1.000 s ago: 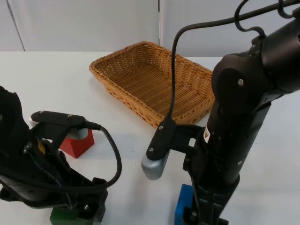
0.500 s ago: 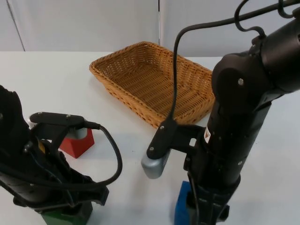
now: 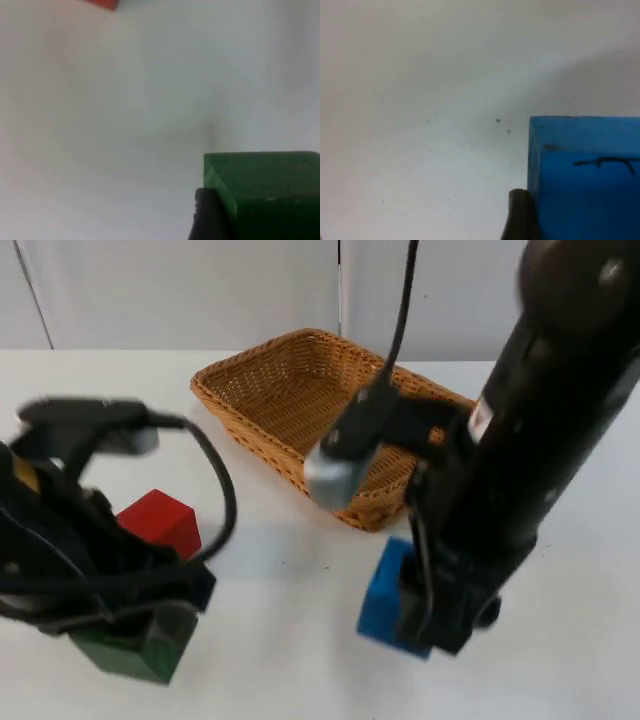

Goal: Pick up one cube with each hand and place exactly two cubes into the same basket, leaving the remaining cube outside.

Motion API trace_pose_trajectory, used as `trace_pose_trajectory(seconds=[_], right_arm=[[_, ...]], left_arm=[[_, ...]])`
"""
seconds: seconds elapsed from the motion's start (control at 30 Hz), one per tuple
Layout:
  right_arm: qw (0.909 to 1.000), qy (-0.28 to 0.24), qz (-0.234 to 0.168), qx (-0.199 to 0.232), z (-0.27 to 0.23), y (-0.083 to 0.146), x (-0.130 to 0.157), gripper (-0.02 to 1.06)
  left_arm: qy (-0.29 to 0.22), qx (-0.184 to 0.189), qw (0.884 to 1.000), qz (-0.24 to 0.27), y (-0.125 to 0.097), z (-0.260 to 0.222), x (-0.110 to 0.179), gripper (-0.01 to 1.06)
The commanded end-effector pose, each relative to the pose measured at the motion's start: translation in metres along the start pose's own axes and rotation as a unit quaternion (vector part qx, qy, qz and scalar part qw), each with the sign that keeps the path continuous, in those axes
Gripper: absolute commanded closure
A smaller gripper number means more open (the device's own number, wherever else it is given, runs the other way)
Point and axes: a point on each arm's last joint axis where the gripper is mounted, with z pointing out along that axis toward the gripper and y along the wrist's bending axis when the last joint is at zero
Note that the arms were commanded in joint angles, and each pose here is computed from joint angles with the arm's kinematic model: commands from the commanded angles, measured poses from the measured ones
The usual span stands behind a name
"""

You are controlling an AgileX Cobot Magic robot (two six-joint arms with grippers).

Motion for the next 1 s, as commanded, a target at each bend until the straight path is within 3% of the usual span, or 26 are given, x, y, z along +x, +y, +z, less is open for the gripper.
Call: trace_pose_trajectory(seconds=[0.0, 0.37, 0.97], right_arm=[[0.9995, -0.029, -0.003, 0.01, -0.025, 0.004, -0.004, 1.05], [0.9921, -0.118, 0.008, 0.044, -0.097, 0.014, 0.0, 1.05], [0.9901, -0.131, 0.015, 0.049, -0.102, 0.015, 0.0, 1.05]], left_arm=[[-0.019, 0.008, 1.0, 0.008, -0.002, -0.017, 0.0, 1.05], [-0.115, 0.026, 0.992, 0.038, -0.006, -0.076, 0.005, 1.05], [-0.124, 0.027, 0.991, 0.041, -0.006, -0.081, 0.006, 1.05]])
